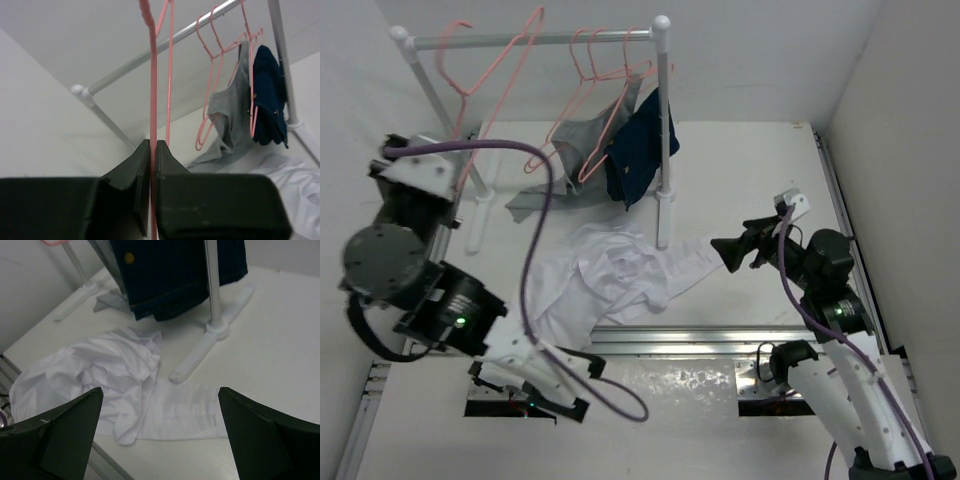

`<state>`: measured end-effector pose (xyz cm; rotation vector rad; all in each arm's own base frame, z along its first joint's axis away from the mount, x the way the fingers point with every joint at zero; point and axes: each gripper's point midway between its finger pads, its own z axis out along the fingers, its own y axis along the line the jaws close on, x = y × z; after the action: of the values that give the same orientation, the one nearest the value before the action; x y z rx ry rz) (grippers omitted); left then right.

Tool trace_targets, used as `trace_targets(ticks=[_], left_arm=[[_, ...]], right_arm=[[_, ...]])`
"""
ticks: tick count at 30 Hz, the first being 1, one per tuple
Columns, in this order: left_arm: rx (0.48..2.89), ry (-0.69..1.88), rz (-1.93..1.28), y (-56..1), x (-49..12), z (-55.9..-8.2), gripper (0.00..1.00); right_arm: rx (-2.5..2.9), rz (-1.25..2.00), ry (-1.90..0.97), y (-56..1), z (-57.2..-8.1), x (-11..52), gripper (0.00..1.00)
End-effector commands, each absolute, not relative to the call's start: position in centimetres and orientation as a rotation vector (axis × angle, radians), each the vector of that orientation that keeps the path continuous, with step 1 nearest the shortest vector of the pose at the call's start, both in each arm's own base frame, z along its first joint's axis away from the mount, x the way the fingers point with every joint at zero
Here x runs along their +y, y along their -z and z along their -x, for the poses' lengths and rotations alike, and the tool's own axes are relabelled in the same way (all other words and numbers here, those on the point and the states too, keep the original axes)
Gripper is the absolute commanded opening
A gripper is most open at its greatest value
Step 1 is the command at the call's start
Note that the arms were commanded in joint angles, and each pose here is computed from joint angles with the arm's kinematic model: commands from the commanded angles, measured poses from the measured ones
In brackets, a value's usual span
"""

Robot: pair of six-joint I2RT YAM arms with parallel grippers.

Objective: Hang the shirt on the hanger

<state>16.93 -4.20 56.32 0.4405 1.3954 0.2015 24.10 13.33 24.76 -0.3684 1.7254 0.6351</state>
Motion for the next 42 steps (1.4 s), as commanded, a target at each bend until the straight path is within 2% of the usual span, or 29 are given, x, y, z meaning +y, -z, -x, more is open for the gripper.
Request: trace_targets(ticks=[1,3,7,9,10,13,20,27,31,32,34,38,42], left_arm=[[1.515,-0.172,-0.685,-54.2,-10.2,-15.5,0.0],[1.526,-0.072,-0.608,-56.7,-5.7,-16.5,0.0],[1.566,0.359,-0.415,-56.7,0.8,-18.7,0.0],[1.581,0.403,-0.38,-56.2,1.9,-19.5,0.0],[1.564,0.307,-0.451,-56.6,2.3,-19.8,0.0],[1.547,0.293,-0.431,-56.1,1.5,-19.9,0.0],[1.504,0.391,-0.397,-56.0,2.8,-22.2,0.0],[1.409,0.328,-0.415,-57.8,3.5,-23.8,0.0],[1.403,0.33,-0.478,-57.9,2.5,-27.3,0.0],[1.415,0.286,-0.395,-57.5,2.4,-30.6,0.0],[1.464,0.263,-0.424,-55.4,0.5,-32.0,0.0],[1.453,0.38,-0.6,-53.6,-6.6,-31.9,0.0],[1.432,0.462,-0.687,-53.2,-8.6,-30.5,0.0]], right_arm=[[1.66,0.387,-0.587,-28.0,-23.4,12.7,0.99],[1.637,0.385,-0.585,-28.5,-23.0,12.6,0.99],[1.642,0.393,-0.592,-28.1,-23.1,12.7,0.99],[1.665,0.386,-0.599,-27.5,-23.5,12.8,0.99],[1.672,0.379,-0.602,-27.4,-23.6,12.8,0.99],[1.706,0.38,-0.622,-26.9,-23.8,13.1,0.99],[1.768,0.301,-0.501,-24.9,-25.3,11.3,0.99],[1.789,0.251,-0.421,-24.8,-26.0,10.0,0.99],[1.796,0.227,-0.352,-25.3,-26.1,8.9,0.99],[1.791,0.227,-0.339,-25.8,-26.2,8.7,0.99],[1.801,0.228,-0.32,-26.0,-26.2,8.4,0.99],[1.775,0.302,-0.335,-28.3,-26.3,9.2,0.99],[1.755,0.37,-0.381,-30.0,-26.3,10.3,0.99]])
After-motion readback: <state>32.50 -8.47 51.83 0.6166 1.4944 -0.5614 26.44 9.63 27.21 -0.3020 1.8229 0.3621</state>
